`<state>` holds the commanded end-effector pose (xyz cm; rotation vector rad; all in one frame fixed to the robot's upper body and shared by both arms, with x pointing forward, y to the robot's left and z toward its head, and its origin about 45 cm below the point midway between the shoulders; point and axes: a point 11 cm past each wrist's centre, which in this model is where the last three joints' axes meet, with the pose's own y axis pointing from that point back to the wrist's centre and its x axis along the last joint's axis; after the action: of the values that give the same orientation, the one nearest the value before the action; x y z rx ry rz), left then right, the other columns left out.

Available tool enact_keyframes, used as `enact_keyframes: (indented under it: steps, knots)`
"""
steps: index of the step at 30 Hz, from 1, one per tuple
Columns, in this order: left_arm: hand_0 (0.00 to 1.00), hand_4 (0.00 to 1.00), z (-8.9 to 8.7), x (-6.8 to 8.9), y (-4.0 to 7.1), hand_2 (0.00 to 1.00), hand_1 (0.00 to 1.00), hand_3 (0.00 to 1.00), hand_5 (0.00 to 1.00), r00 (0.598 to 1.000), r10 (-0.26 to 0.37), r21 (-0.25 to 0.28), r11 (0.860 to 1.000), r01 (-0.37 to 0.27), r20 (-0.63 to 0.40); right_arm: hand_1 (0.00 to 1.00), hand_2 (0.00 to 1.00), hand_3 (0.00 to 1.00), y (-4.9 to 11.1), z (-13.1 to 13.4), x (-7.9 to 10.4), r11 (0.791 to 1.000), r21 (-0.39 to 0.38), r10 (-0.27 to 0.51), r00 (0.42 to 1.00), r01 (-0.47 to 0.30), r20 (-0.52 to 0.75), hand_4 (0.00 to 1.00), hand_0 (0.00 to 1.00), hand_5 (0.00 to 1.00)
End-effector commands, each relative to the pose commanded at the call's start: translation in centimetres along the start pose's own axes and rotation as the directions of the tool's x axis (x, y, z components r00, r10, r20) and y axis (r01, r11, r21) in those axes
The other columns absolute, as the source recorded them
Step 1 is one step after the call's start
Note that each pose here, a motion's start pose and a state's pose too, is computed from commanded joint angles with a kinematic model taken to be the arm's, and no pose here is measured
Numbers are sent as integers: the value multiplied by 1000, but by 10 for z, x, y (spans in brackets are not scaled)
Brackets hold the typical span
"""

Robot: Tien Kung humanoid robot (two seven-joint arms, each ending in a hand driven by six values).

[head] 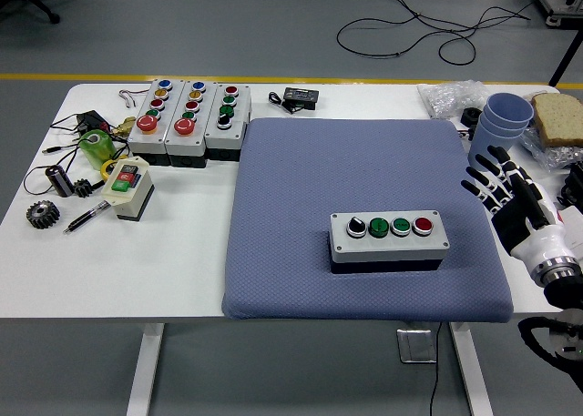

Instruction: Pick up the button,place it on the desk,press the button,press the button

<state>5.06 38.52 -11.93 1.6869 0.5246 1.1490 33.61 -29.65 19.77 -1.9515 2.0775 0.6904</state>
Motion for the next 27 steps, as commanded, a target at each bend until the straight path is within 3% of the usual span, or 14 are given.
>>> enact_keyframes:
  steps: [27]
  knots:
    - [595, 351, 0, -1, 0, 670, 635, 545, 690, 1000, -6, 0, 1000, 6, -2, 663, 714, 675, -1, 1, 0, 1000, -10, 7, 1000, -7, 9, 752, 735, 319]
